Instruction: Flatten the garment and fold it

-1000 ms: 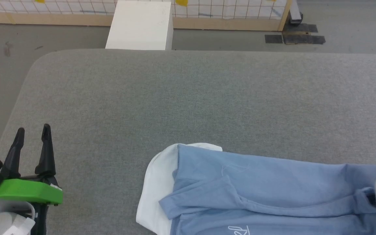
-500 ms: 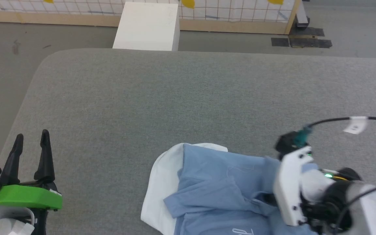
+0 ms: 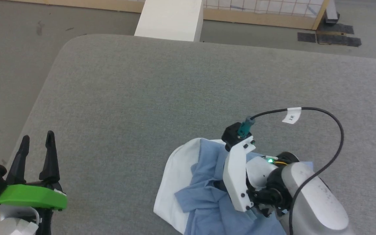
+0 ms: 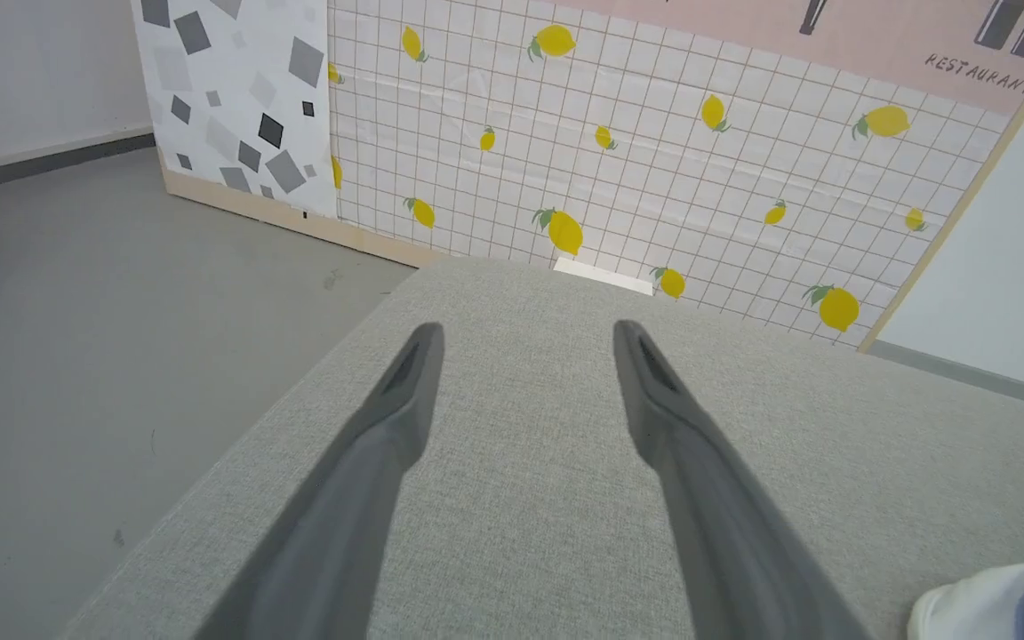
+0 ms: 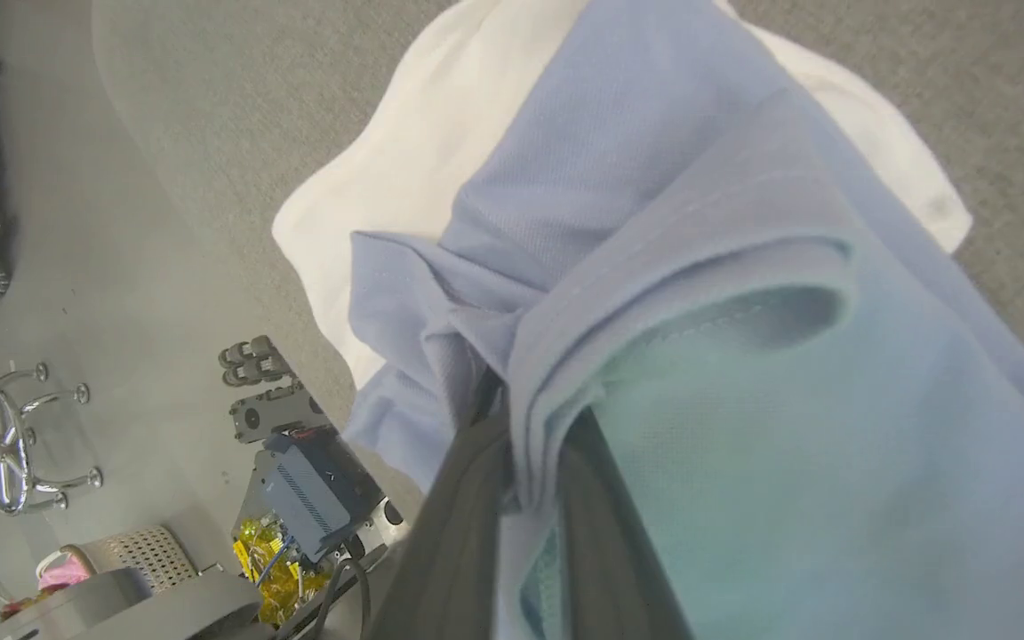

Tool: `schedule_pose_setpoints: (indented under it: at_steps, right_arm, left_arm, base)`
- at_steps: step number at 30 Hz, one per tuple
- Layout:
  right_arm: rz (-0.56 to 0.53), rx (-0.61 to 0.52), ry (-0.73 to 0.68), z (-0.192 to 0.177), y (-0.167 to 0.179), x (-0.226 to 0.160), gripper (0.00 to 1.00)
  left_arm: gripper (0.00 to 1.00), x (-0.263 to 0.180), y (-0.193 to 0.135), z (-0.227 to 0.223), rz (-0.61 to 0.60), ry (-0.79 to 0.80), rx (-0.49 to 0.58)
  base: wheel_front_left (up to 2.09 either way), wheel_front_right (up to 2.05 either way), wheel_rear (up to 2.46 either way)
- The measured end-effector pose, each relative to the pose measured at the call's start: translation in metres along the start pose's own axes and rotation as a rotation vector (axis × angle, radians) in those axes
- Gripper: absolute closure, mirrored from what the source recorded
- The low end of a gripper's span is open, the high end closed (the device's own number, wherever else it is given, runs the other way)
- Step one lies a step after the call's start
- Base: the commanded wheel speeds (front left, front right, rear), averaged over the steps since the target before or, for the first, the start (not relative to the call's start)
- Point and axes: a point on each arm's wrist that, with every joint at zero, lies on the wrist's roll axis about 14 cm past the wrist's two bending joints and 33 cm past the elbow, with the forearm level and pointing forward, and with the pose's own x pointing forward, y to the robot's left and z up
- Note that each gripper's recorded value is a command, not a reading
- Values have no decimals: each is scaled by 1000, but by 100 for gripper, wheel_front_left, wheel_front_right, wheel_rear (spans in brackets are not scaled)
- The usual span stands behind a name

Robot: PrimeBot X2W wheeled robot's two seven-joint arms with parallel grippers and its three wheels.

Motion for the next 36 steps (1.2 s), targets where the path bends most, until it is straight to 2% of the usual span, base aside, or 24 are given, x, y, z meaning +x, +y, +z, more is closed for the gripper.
schedule_pose_setpoints:
  at_steps: [8,9,10,14,19,25,28,31,36]
  right_arm:
    - [12,13,38,-9,-4,30,99]
    - [17,12,30,-7,-3,31,88]
    - [23,10,25,-6,-2,32,0]
    - [86,-3,-5,2,17,30,0]
    - [206,-68,-114,30,59,12,0]
    - [208,-134,-288,66,74,-18,0]
    - [191,-131,-435,91,72,-43,0]
    - [134,-136,-655,122,59,-86,0]
    - [-35,-150,-1030,152,18,-176,0]
  left_arm:
    - [0,-4,8,-6,24,21,-2]
    - [0,-4,8,-7,25,22,-2]
    - [0,-4,8,-7,24,23,-3]
    - [0,-3,3,-8,7,23,-7]
    - [0,-1,-9,-5,-26,11,-15]
    - [0,1,-24,2,-71,-14,-19]
    - [0,3,-35,6,-102,-26,-6]
    - [0,6,-45,12,-128,-46,-2]
    - [0,11,-61,21,-164,-80,4]
  base:
    - [0,0,0]
    - [0,0,0]
    - [0,0,0]
    - [0,0,0]
    - [0,0,0]
    - [0,0,0]
    - [0,0,0]
    - [0,0,0]
    - [0,0,0]
